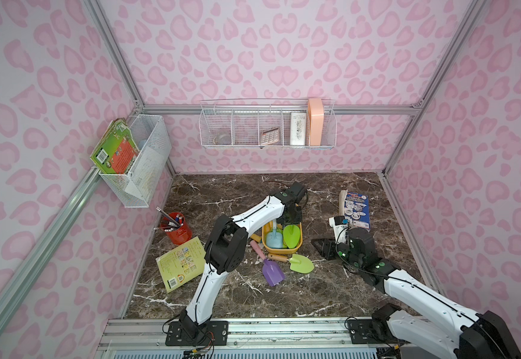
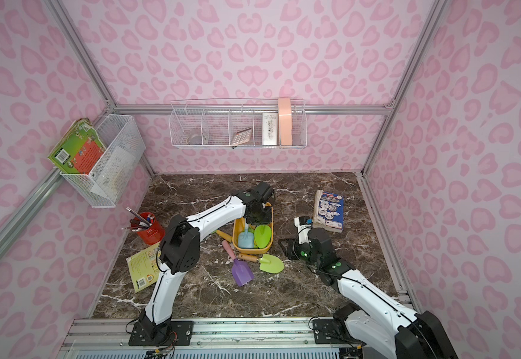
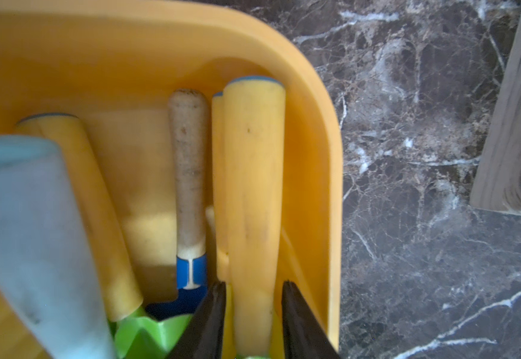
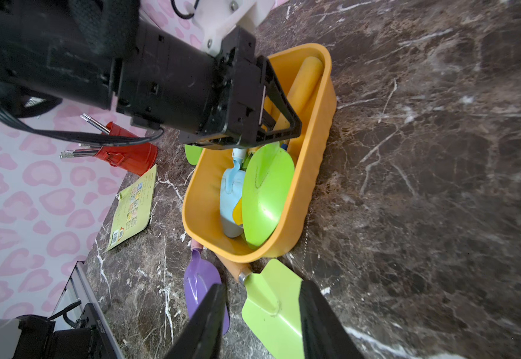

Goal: Put the shovel into the storage box
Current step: Place the shovel in the storage box.

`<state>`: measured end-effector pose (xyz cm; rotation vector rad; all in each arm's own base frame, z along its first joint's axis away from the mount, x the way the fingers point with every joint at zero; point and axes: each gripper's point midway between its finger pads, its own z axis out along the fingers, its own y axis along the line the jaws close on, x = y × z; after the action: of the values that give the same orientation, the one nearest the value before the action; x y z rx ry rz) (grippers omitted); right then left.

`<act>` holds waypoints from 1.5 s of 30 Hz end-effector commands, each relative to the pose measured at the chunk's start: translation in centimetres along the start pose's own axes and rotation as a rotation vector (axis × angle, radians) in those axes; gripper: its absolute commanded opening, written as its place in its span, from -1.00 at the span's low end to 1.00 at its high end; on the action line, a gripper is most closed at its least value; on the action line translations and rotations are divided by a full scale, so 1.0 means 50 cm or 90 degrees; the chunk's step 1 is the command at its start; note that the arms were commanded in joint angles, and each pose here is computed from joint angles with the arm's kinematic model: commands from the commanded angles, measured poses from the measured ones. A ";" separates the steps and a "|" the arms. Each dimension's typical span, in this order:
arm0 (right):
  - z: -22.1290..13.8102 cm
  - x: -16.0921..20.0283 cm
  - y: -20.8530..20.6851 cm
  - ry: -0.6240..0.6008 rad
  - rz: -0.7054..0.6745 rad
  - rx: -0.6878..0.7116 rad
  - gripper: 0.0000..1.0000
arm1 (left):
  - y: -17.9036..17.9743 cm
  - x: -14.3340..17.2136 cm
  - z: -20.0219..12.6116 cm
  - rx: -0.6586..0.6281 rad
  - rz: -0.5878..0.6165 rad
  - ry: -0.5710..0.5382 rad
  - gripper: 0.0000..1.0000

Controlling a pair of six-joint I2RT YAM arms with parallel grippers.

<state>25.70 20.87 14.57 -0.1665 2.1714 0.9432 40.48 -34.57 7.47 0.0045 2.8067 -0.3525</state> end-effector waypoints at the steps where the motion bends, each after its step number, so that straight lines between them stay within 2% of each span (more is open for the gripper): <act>1: -0.002 -0.016 0.013 -0.014 -0.004 -0.012 -0.15 | -0.006 -0.006 -0.033 0.011 -0.003 -0.012 -0.30; 4: 0.000 -0.017 0.014 -0.015 -0.002 -0.014 -0.15 | -0.003 -0.013 -0.059 0.008 0.004 -0.032 -0.39; 7: 0.002 -0.018 0.018 -0.015 0.001 -0.021 -0.15 | 0.010 -0.007 -0.058 -0.003 0.010 -0.035 -0.50; 12: 0.003 -0.018 0.015 -0.014 0.002 -0.018 -0.15 | 0.021 0.030 -0.014 -0.008 0.002 0.012 -0.51; 17: 0.001 -0.012 0.013 -0.013 0.002 -0.017 -0.15 | 0.042 0.043 0.008 -0.033 0.007 0.022 -0.53; 21: 0.001 -0.011 0.010 -0.014 0.002 -0.014 -0.15 | 0.038 0.041 0.000 -0.027 0.008 0.018 -0.51; 29: 0.008 -0.012 0.011 -0.012 0.007 -0.017 -0.15 | -0.009 0.002 -0.092 0.031 0.043 -0.035 -0.42; 34: 0.004 -0.023 0.016 -0.016 -0.002 -0.016 -0.14 | -0.018 0.005 -0.156 0.062 0.063 -0.053 -0.39; 40: 0.012 -0.027 0.034 -0.003 -0.034 -0.007 -0.11 | 0.025 0.044 -0.226 0.066 0.078 -0.075 -0.36; 45: 0.028 -0.029 0.066 0.011 -0.069 -0.009 -0.10 | 0.100 0.099 -0.274 0.039 0.069 -0.088 -0.33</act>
<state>26.06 23.63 16.66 -0.2638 2.1521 0.9407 32.79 -28.51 17.53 0.1524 2.6491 -0.4486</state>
